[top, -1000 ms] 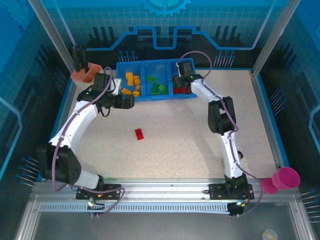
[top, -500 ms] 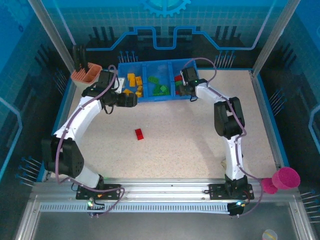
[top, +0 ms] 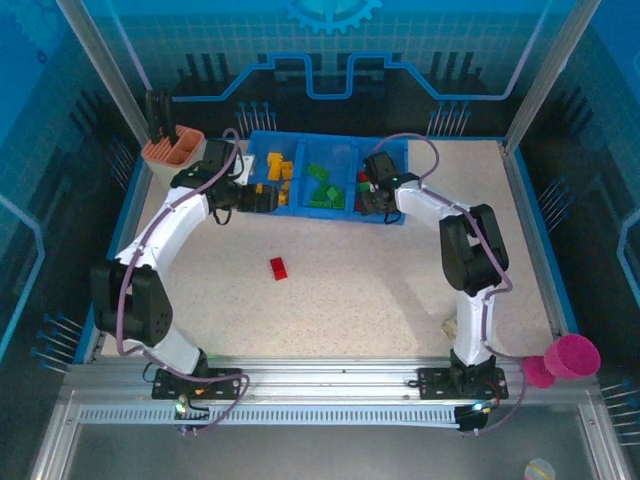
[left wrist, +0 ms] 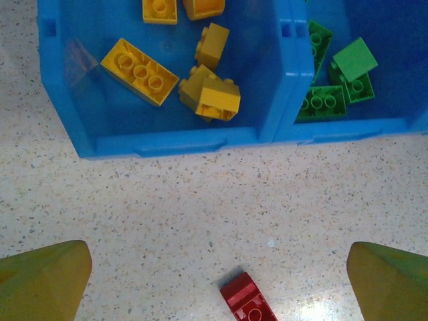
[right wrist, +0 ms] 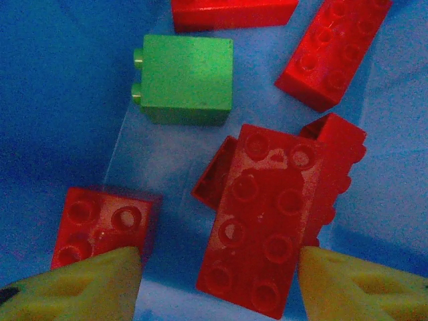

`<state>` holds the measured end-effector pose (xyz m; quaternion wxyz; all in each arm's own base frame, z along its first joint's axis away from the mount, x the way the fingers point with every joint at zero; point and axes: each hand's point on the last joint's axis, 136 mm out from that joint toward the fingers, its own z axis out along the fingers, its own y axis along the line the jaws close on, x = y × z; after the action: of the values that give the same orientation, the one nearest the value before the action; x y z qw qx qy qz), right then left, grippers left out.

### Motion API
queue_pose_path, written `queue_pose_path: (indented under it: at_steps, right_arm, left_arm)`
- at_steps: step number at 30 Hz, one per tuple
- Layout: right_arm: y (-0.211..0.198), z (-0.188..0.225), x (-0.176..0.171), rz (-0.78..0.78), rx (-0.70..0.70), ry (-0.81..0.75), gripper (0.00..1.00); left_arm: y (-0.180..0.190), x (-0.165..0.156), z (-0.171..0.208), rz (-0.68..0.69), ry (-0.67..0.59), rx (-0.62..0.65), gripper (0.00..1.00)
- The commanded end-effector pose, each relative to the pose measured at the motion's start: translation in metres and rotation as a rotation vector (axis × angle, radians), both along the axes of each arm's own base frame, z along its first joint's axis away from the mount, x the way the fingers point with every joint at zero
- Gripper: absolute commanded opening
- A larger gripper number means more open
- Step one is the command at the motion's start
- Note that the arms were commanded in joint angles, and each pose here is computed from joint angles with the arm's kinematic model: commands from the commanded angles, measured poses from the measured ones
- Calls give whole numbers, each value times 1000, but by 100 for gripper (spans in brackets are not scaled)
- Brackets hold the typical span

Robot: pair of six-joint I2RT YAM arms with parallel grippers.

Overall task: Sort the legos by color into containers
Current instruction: Move the container to the center of the table.

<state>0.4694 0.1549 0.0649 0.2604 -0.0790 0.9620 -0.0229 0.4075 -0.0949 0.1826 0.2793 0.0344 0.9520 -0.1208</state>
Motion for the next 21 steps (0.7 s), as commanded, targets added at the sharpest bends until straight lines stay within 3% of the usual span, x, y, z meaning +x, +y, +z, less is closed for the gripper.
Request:
queue_pose_path:
  at_steps: [1, 6, 13, 16, 21]
  right_arm:
    - [-5, -32, -82, 9, -49, 271, 65]
    - [-1, -37, -148, -60, 6, 390, 64]
    - [-1, -21, -228, -94, -53, 480, 63]
    - [-8, 2, -228, -64, -95, 419, 63]
    - [-8, 60, -179, 84, -92, 232, 58]
  left_arm:
    - [-9, 5, 12, -27, -18, -21, 99]
    - [-13, 11, 10, -44, -10, -28, 99]
    - [-18, 18, 10, -72, -5, -30, 99]
    - [-19, 21, 7, -79, -2, -29, 99]
    - [-23, 24, 3, -86, 5, -44, 99]
